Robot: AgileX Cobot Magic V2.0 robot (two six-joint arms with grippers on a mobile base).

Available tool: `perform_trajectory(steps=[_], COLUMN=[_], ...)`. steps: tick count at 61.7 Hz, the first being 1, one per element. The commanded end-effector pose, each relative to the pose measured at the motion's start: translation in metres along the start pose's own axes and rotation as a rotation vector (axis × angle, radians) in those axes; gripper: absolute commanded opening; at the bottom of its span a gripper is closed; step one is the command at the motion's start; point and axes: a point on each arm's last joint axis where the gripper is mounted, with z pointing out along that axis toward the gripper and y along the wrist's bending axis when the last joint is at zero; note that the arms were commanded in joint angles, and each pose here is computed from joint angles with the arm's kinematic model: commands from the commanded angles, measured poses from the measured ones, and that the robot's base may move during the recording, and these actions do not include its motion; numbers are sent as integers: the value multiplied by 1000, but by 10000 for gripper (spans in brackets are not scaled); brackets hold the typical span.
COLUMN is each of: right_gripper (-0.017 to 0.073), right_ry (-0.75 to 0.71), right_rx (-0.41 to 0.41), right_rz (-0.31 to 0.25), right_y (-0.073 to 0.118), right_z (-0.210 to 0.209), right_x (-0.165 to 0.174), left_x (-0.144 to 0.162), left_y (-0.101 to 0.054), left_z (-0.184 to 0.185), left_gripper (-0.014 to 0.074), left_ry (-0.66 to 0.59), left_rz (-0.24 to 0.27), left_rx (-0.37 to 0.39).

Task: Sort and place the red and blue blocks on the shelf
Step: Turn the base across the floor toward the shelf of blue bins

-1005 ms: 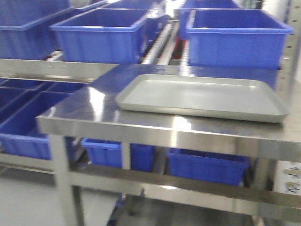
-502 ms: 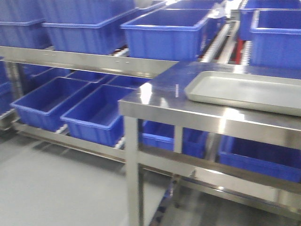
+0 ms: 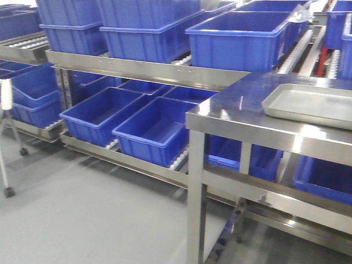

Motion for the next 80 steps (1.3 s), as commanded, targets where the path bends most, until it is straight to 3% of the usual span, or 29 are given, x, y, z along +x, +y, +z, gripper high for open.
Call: perform_trajectory(steps=[1, 80], right_gripper=[49, 49], right_ry=[-116, -116], right_rx=[-17, -17], right_rz=[-16, -16], right_y=[3, 3], right_z=[-3, -3], right_x=[-17, -17], left_x=[-14, -14], left_y=[-3, -3], left_z=[-5, -5], left_gripper=[125, 125], left_ry=[-92, -92], left_rz=[3, 3], left_rx=[28, 28])
